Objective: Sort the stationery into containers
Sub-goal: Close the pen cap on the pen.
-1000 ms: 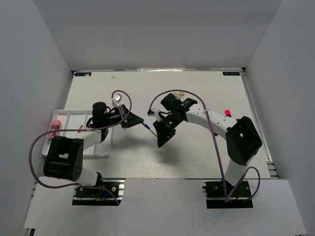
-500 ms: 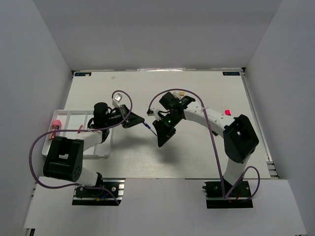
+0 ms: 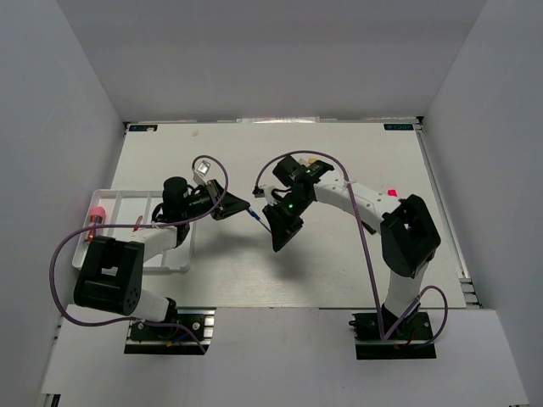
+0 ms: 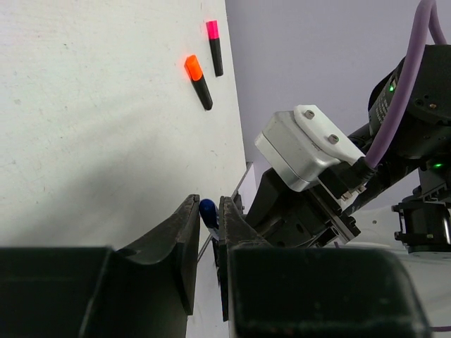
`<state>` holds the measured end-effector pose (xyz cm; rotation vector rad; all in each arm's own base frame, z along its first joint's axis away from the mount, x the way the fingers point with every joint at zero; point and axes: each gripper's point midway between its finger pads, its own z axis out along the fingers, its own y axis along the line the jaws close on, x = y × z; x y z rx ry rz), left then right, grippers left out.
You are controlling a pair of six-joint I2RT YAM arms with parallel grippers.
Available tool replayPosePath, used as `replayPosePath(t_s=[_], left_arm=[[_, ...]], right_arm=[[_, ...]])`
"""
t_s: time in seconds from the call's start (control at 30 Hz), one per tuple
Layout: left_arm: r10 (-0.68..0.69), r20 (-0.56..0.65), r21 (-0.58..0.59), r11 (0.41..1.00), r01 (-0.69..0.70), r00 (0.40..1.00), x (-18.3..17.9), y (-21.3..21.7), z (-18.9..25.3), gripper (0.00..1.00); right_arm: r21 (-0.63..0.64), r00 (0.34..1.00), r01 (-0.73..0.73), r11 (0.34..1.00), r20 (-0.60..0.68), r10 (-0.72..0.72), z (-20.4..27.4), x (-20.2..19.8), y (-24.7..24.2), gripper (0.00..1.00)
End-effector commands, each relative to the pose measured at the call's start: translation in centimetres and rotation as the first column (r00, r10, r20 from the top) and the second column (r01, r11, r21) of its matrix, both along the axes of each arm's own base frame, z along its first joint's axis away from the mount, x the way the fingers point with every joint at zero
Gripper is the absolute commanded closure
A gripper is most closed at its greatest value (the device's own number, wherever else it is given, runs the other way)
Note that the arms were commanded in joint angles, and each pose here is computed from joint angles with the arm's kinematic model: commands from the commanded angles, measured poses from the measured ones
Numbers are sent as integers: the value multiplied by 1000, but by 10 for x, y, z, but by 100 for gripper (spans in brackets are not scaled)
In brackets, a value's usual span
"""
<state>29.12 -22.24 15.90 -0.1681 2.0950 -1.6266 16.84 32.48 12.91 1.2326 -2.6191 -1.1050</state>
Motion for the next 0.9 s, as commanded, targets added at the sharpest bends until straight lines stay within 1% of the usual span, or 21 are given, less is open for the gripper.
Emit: replayPosePath(t_s=[0.0, 0.2, 0.87], left_arm=[[-299, -70, -39, 954, 297, 952, -74, -29, -7, 100], [-306, -72, -37, 952, 304, 949, -77, -31, -8, 100], [-344, -68, -35, 939, 343, 936, -88, -40, -7, 100]], right_arm=[[350, 948, -94, 932, 317, -23, 66, 65, 68, 100], [354, 945, -77, 932, 324, -45, 72, 78, 69, 100], [348, 944, -66, 935, 326, -55, 70, 94, 79, 100]])
